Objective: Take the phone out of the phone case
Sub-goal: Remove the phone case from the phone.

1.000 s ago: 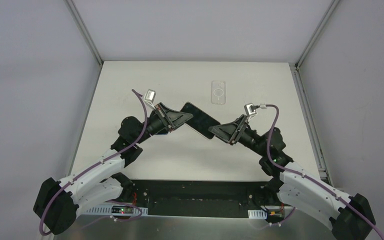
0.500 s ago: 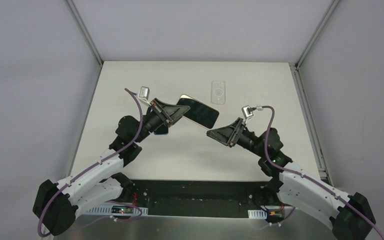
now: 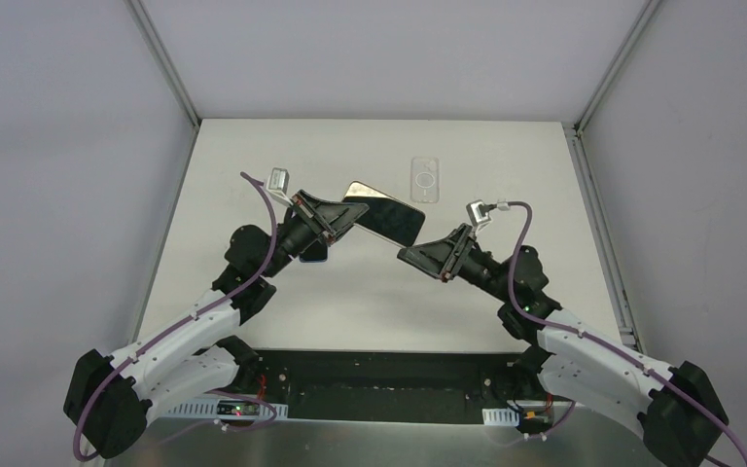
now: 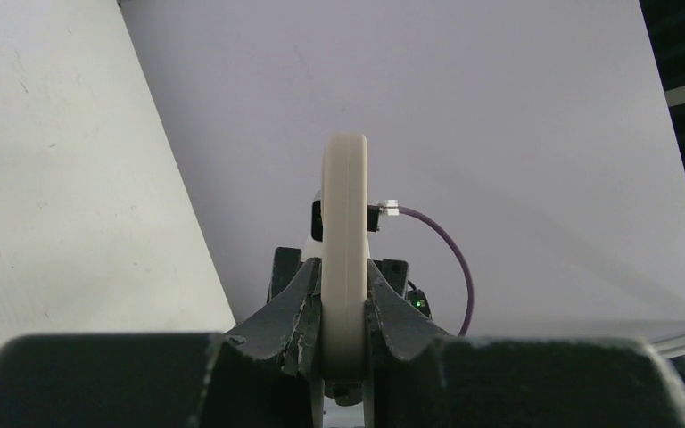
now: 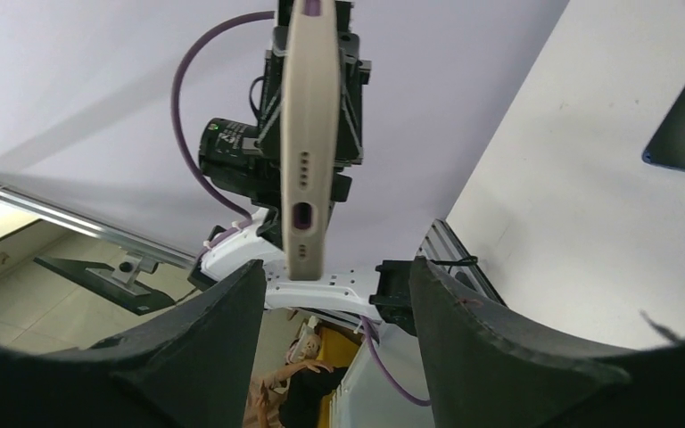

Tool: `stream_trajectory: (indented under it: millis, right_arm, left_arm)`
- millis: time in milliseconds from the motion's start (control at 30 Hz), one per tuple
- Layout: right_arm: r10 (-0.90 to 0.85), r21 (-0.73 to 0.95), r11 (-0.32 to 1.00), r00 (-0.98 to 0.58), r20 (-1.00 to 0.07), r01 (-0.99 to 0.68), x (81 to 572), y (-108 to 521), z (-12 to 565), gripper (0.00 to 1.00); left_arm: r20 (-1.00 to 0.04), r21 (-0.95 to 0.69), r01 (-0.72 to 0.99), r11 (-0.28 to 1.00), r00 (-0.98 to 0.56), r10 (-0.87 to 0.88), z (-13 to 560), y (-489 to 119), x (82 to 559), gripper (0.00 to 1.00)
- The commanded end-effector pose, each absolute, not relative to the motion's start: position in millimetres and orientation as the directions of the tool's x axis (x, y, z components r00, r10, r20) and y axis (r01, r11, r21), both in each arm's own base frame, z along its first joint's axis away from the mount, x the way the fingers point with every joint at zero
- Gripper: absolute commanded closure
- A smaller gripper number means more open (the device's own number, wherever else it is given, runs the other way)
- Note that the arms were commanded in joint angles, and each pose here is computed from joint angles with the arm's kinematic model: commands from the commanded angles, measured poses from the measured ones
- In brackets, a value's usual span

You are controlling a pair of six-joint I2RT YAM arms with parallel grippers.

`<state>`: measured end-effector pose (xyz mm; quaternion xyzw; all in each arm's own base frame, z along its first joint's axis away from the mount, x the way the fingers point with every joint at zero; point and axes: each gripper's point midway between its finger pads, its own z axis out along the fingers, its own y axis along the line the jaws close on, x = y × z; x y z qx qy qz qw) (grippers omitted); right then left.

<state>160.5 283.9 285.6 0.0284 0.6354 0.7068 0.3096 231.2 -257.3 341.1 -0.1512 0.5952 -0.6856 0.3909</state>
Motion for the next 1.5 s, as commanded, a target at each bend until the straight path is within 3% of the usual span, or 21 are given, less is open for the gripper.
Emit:
stream_trajectory:
  millis: [0,100,233,333,600,767,900,1067,1300,1467]
  right_arm:
    - [0.477,0.848,-0.111,-0.776,-0.412,-0.518,146.8,283.4,335.4,0.35]
    - [0.495,0.85,-0.103,-0.768,-0.407,-0.517,149.2,281.8,335.7,0.38]
    - [0.516,0.859,-0.093,-0.762,-0.39,-0.503,154.1,280.4,336.5,0.58]
    - [0.502,0.86,-0.105,-0.773,-0.388,-0.5,152.7,283.3,339.6,0.68]
    - [0.5,0.858,-0.1,-0.771,-0.394,-0.503,154.0,285.5,338.4,0.81]
    - [0.491,0.853,-0.096,-0.77,-0.407,-0.512,152.9,288.4,337.9,0.82]
    - [0.493,0.842,-0.087,-0.758,-0.428,-0.532,152.3,288.3,337.7,0.89]
    - [0.495,0.784,-0.054,-0.699,-0.517,-0.618,145.5,287.7,338.9,0.94]
    - [0.49,0.578,0.067,-0.477,-0.729,-0.813,131.5,284.0,342.8,0.97]
    - [0.479,0.465,0.122,-0.359,-0.801,-0.877,129.0,278.9,345.7,1.0]
  left_arm:
    - [-0.25,-0.88,0.466,-0.095,-0.624,-0.741,393.8,-250.4,217.6,1.0]
    - [-0.25,-0.879,0.467,-0.097,-0.623,-0.741,394.7,-249.8,216.8,1.0]
    - [-0.252,-0.877,0.469,-0.1,-0.627,-0.737,394.8,-250.4,214.7,1.0]
    - [-0.25,-0.879,0.466,-0.099,-0.628,-0.737,393.2,-250.0,214.6,1.0]
    - [-0.247,-0.879,0.466,-0.104,-0.63,-0.736,393.9,-249.5,213.3,1.0]
    - [-0.244,-0.879,0.465,-0.11,-0.634,-0.733,394.6,-249.7,212.0,1.0]
    - [-0.239,-0.881,0.459,-0.116,-0.642,-0.729,393.9,-250.1,210.7,1.0]
    - [-0.216,-0.897,0.421,-0.135,-0.683,-0.698,388.0,-257.1,210.3,1.0]
    - [-0.164,-0.939,0.307,-0.154,-0.794,-0.585,365.6,-282.2,209.4,1.0]
    - [-0.159,-0.943,0.295,-0.153,-0.804,-0.573,360.3,-283.3,207.0,1.0]
